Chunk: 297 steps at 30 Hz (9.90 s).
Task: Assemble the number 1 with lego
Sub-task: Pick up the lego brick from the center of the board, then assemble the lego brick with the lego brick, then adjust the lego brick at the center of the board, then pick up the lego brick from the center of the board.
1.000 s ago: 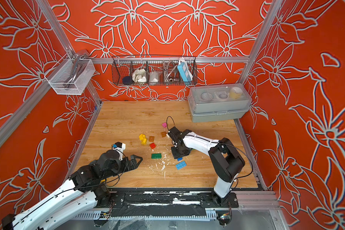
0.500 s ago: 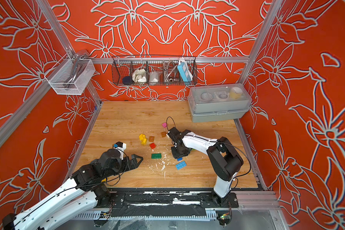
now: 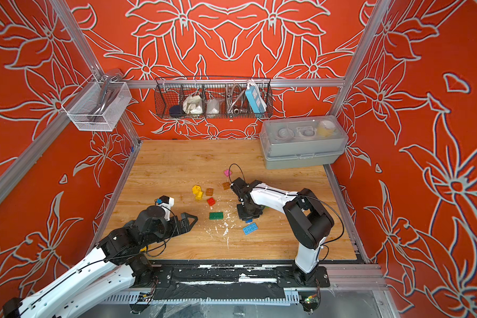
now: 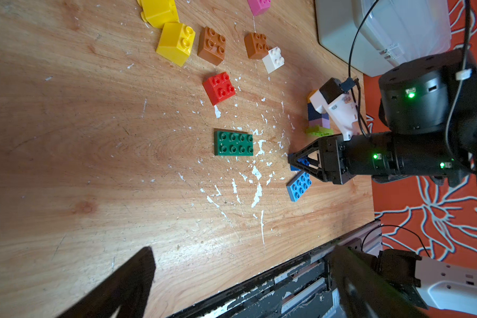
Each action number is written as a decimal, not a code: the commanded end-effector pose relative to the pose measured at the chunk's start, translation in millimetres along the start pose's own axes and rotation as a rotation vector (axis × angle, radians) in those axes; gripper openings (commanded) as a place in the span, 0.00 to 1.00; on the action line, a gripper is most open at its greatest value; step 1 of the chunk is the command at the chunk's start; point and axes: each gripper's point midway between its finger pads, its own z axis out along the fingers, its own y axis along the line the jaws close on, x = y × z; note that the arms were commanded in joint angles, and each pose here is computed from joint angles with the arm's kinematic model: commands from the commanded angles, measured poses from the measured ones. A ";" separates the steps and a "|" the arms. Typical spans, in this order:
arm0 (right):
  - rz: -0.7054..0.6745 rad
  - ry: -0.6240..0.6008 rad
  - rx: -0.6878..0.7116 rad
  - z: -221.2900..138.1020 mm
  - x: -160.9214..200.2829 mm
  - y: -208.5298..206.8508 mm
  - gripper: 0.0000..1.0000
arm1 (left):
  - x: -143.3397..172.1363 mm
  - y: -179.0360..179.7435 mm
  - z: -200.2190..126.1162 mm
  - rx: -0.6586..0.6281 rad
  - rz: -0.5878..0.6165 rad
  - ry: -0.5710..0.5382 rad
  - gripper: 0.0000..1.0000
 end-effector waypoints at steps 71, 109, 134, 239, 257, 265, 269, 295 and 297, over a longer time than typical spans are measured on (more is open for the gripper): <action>0.132 -0.013 0.009 9.4 -43.2 133.8 0.06 | -1.9 13.2 -29.2 0.098 -0.040 -0.128 1.00; 0.208 0.118 0.148 62.9 -27.8 122.9 0.06 | -3.0 18.0 -37.6 0.108 -0.053 -0.161 1.00; 0.216 0.128 0.111 69.2 -16.4 120.4 0.48 | -3.2 19.5 -34.1 0.085 -0.058 -0.151 1.00; 0.178 -0.117 -0.064 -31.2 -17.6 51.9 0.36 | -2.8 22.9 -28.3 0.053 -0.074 -0.138 1.00; 0.145 -0.042 -0.071 13.5 -20.9 76.5 0.22 | -3.8 22.5 -26.7 0.047 -0.073 -0.138 1.00; 0.155 -0.028 -0.119 10.6 -18.9 99.6 0.22 | -3.8 23.2 -28.6 0.053 -0.075 -0.146 1.00; 0.158 -0.035 -0.117 5.4 -18.1 99.9 0.23 | -3.8 23.3 -28.9 0.053 -0.075 -0.146 1.00; -0.362 -0.047 -0.053 -42.9 -90.0 138.0 0.67 | -5.4 17.5 -28.2 0.086 -0.057 -0.155 1.00; -0.375 -0.046 -0.053 -39.2 -92.5 140.5 0.70 | -5.9 16.0 -27.4 0.089 -0.051 -0.153 1.00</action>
